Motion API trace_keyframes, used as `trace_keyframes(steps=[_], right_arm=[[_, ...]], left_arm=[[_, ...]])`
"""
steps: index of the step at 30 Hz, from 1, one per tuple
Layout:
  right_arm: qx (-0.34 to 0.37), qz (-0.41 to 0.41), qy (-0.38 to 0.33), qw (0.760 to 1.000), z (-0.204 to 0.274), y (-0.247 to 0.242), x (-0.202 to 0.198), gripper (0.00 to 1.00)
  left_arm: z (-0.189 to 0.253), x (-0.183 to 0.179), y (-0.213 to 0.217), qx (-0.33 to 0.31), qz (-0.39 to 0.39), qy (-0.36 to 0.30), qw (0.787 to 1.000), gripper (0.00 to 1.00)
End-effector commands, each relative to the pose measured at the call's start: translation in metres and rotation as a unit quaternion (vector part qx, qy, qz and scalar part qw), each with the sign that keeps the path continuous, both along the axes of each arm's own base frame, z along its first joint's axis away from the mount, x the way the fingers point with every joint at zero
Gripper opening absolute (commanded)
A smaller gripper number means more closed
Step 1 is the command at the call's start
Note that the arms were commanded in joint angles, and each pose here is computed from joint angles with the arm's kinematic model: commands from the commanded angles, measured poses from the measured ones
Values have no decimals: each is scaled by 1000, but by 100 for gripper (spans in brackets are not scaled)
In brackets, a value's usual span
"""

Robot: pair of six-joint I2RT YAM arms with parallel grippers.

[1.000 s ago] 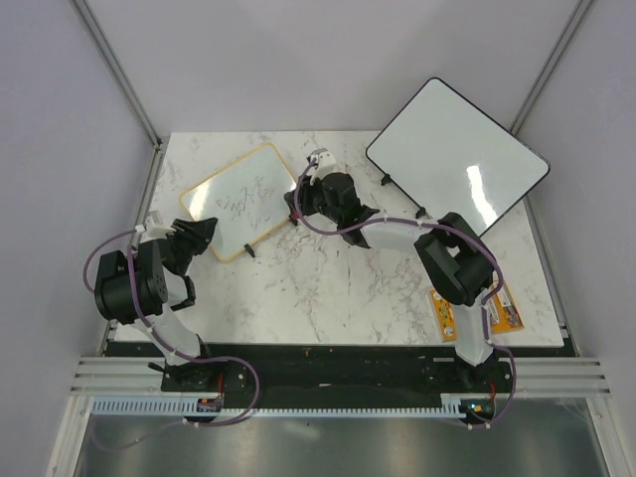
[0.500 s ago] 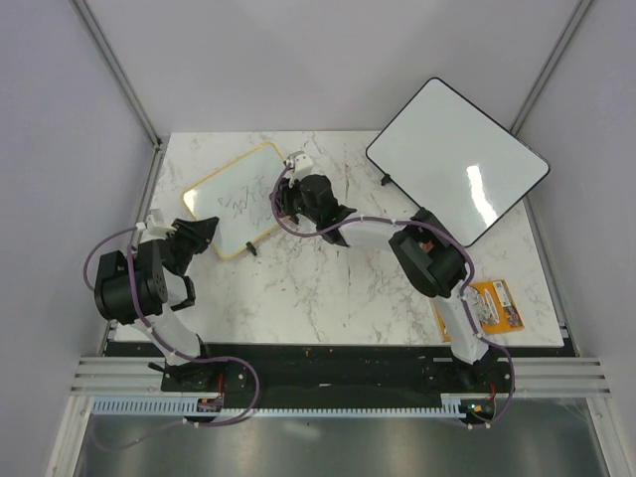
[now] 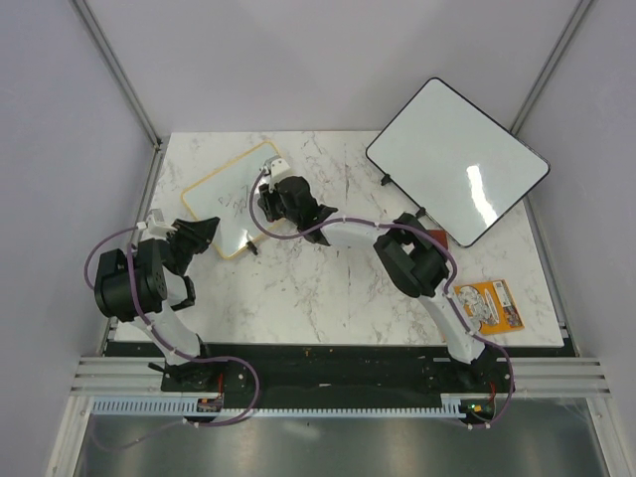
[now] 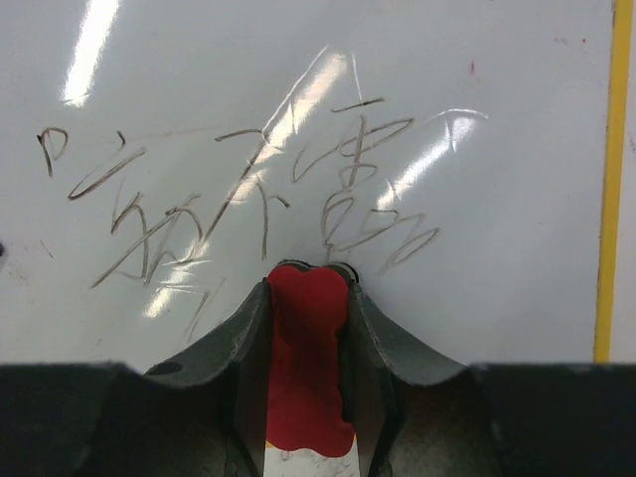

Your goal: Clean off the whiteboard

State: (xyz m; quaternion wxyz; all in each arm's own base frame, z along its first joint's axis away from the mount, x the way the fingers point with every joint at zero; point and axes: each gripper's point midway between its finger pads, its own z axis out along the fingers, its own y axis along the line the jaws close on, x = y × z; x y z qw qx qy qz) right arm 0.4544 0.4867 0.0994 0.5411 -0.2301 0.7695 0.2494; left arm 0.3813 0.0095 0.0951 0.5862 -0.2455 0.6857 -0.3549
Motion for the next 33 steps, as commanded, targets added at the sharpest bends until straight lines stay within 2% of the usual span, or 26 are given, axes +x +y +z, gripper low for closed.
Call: trace_keyframes(steps=[1,5,9,13,17,22,26,33], right_arm=[[-43,68,6,997,-23,29,-34,0],[-56,117,2,992,-25,61,-66,0],[-62,118,4,991,-33,70,-73,0],[-56,72,16,996,-37,52,-50,0],[-59,-4,28,998,-41,4,-3,0],[-72,-75,27,994,-46,-49,35,0],[-82,-88,45,992,-53,-63,42,0],[-52,-53,84,994,-61,-44,28,0]], left_arm=[[52,8,4,34,-1,-122,992,2],[51,8,2,30,-7,-120,992,2],[52,8,1,30,-9,-121,992,2],[51,8,1,29,-9,-120,992,2],[50,8,1,26,-11,-118,993,2],[49,8,0,24,-14,-116,993,2],[49,8,-1,24,-15,-116,993,2],[48,9,-3,23,-20,-116,993,2]])
